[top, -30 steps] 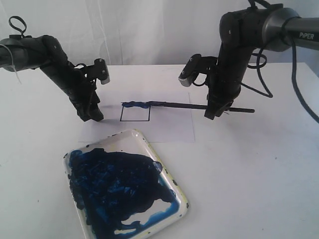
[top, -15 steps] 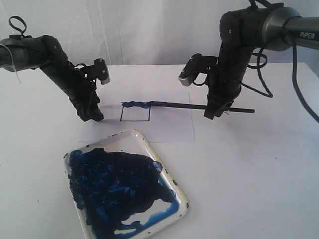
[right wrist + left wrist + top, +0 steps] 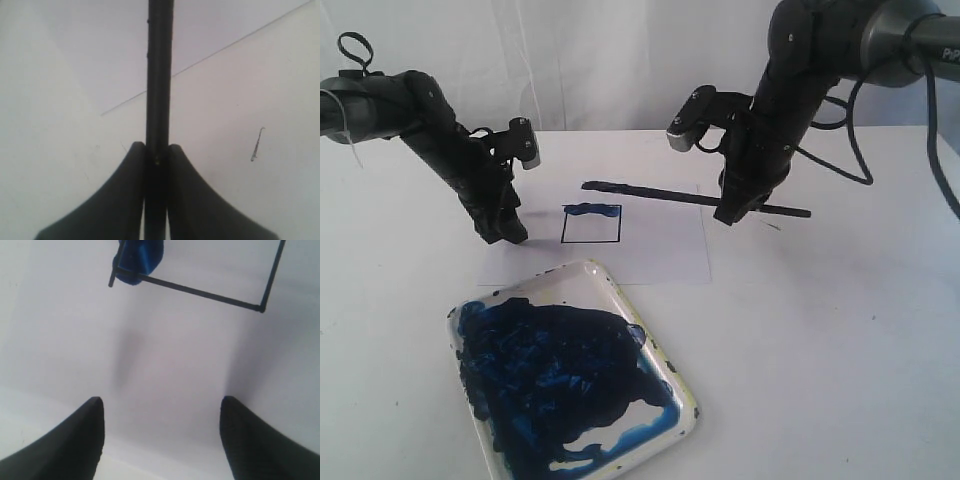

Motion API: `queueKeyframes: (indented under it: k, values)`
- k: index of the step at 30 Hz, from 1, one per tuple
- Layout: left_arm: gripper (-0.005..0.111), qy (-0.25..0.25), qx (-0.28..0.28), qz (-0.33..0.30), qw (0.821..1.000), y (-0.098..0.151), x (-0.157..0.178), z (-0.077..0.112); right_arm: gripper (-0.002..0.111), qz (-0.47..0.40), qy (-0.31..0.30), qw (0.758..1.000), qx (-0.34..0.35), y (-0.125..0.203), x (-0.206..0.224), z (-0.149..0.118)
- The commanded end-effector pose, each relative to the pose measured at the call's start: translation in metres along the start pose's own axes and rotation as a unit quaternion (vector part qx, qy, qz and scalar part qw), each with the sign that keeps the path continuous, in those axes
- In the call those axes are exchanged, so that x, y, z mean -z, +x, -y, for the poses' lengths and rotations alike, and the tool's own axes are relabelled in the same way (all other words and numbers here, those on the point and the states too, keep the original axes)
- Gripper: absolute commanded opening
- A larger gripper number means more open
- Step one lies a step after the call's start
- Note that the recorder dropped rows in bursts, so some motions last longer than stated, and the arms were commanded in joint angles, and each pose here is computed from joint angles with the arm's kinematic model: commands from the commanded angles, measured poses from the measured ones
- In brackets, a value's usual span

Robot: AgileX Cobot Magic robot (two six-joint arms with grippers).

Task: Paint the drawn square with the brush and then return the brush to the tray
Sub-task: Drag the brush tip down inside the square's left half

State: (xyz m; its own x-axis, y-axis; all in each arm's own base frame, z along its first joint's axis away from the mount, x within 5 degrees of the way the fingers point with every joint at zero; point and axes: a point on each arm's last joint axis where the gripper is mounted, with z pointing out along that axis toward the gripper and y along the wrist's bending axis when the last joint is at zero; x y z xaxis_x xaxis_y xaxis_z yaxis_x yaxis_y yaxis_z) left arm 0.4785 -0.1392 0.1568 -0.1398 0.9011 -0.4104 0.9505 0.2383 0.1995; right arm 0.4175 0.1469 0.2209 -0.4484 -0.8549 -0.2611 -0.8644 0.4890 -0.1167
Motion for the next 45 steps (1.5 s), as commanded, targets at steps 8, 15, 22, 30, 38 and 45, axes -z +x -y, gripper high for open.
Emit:
queueKeyframes:
  k: [8, 15, 22, 30, 38, 45]
  values:
    - [0.069, 0.024, -0.001, -0.016, 1.0, 0.007, -0.013, 0.006, 0.0, 0.021, -0.012, 1.0, -0.019, -0.005, -0.033, 0.004]
    - [0.069, 0.024, -0.001, -0.016, 1.0, 0.007, -0.013, 0.006, 0.0, 0.018, -0.024, 0.999, -0.015, -0.007, -0.042, -0.002]
    - [0.069, 0.024, -0.001, -0.016, 1.0, 0.007, -0.013, 0.006, 0.0, 0.008, -0.036, 0.999, -0.011, -0.006, -0.045, -0.004]
    - [0.069, 0.024, -0.001, -0.016, 1.0, 0.007, -0.013, 0.006, 0.0, 0.005, -0.042, 0.999, -0.011, -0.005, -0.046, -0.004]
    - [0.069, 0.025, -0.001, -0.016, 1.0, 0.007, -0.013, 0.006, 0.0, -0.005, -0.052, 0.999, -0.007, -0.003, -0.055, -0.006]
    - [0.069, 0.024, -0.001, -0.016, 1.0, 0.007, -0.013, 0.006, 0.0, -0.016, -0.065, 0.998, 0.008, -0.001, -0.054, -0.008]
